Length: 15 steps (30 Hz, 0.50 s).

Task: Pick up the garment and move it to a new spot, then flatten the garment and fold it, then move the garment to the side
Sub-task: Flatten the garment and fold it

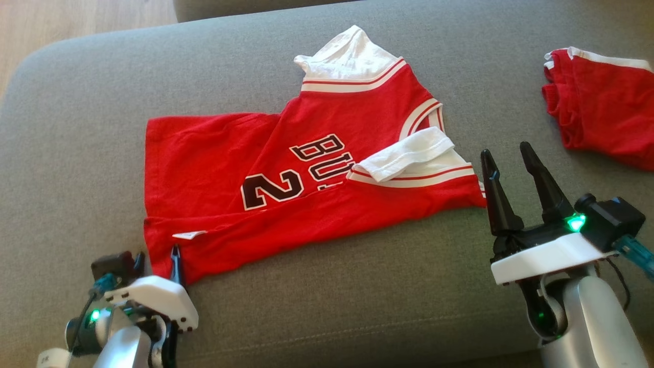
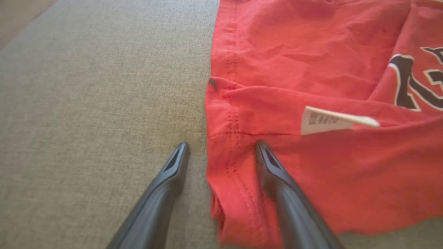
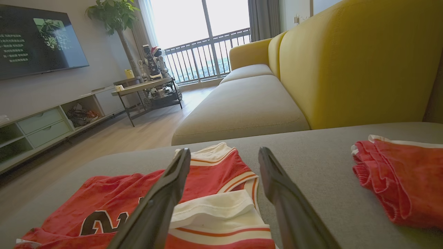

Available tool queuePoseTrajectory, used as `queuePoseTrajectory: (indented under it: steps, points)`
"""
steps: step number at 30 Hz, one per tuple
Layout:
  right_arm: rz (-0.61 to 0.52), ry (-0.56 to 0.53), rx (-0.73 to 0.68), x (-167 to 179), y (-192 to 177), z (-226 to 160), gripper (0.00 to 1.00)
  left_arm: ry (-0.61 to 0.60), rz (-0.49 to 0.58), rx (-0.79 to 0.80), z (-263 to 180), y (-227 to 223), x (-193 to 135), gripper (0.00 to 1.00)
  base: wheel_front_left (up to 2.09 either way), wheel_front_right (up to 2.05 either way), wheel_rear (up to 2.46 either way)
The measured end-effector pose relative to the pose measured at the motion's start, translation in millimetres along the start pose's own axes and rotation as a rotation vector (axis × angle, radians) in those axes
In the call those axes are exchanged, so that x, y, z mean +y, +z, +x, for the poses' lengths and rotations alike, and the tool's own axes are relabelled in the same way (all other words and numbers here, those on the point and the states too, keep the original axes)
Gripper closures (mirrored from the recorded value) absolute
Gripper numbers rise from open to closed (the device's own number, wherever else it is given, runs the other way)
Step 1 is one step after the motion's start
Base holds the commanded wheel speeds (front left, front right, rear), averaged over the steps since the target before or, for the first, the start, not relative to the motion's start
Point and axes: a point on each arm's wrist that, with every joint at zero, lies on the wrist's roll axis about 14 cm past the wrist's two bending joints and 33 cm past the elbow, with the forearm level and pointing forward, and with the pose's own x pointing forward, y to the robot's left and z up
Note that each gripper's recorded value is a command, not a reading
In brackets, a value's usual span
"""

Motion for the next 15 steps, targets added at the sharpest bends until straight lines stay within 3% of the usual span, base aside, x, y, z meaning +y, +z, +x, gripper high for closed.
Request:
queuePoseTrajectory:
  steps: [5, 6, 7, 8, 15]
  points:
    - [0.000, -0.002, -0.008, -0.6, 1.3, -1.0, 0.00, -0.002, 0.010, 0.020, 1.9, -2.2, 0.3, 0.00, 0.00, 0.00, 0.00]
    - [0.000, -0.002, -0.009, -0.6, 1.8, -1.2, 0.00, -0.007, 0.012, 0.026, 2.1, -2.7, -0.7, 0.13, 0.00, 0.00, 0.00]
    - [0.000, -0.002, -0.010, -0.5, 2.2, -1.3, 0.00, -0.012, 0.015, 0.033, 2.1, -3.6, -1.5, 0.63, 0.00, 0.00, 0.00]
    - [0.000, -0.002, -0.010, -0.3, 2.5, -1.5, 0.00, -0.013, 0.018, 0.040, 2.0, -4.1, -1.7, 1.00, 0.00, 0.00, 0.00]
    - [0.007, 0.002, 0.014, 1.6, -5.0, -1.9, 0.00, -0.040, 0.028, 0.041, 0.9, -1.9, -6.3, 1.00, 0.00, 0.00, 0.00]
